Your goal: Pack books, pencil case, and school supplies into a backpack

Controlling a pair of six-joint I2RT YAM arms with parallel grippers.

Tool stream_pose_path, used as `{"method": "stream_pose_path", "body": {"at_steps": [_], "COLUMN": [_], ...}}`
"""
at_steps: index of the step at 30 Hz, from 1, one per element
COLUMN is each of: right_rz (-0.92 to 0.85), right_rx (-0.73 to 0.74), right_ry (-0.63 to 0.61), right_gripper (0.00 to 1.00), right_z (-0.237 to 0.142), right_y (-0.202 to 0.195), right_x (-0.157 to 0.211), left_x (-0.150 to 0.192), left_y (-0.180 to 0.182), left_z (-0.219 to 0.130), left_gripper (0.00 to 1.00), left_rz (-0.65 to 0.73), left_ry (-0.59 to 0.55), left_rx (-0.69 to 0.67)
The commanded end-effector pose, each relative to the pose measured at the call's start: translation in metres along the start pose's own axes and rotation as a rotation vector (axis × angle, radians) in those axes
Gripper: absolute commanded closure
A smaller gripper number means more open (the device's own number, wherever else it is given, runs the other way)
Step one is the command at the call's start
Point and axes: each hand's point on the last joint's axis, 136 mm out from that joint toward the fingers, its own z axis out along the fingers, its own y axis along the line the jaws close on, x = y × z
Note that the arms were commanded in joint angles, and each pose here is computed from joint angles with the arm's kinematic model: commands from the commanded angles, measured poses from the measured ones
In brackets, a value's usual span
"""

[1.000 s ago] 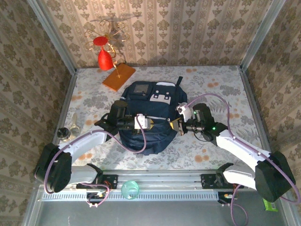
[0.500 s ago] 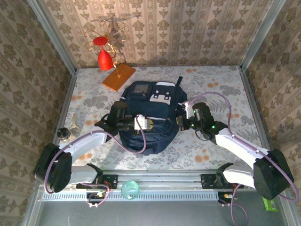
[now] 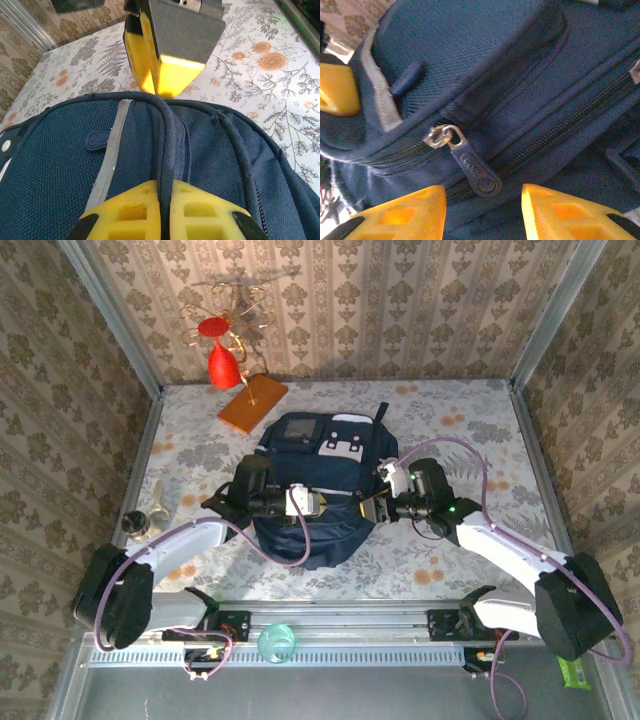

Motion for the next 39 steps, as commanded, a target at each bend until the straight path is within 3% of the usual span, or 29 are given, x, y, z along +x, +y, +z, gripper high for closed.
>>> {"method": "stream_pose_path", "body": {"at_steps": [1, 7, 19, 24, 27, 39], "right_rz": [-0.039, -0.033, -0.071, -0.059, -0.052, 0.024], "right_rx": [-0.047, -0.092, -0.058, 0.043, 0.076, 0.347], "right_ry": [-0.014, -0.004, -0.04, -0.033, -0.033, -0.073], "right_gripper": [0.54, 0.57, 0.73, 0.94, 0.99, 1.0], "right_z": [0.003, 0.01, 0.001, -0.001, -0.001, -0.011], "right_y": [0.009, 0.014, 0.015, -0.002, -0.008, -0.053], "right_x": [-0.016, -0.019, -0.031, -0.026, -0.026, -0.037], "left_x": [-0.009, -0.01, -0.009, -0.008, -0.007, -0.006], "left_y": [-0.007, -0.007, -0.01, -0.011, -0.012, -0.015], "left_z": [-0.004, -0.004, -0.002, -0.002, -0.002, -0.003], "left_gripper": [1.0, 1.0, 1.0, 1.0, 1.0, 1.0], "left_rz": [-0.009, -0.01, -0.013, -0.012, -0.015, -0.012], "left_ry": [-0.042, -0.042, -0.039, -0.032, -0.03, -0.032], "left_rx": [0.027, 0.03, 0.042, 0.045, 0.047, 0.052]}}
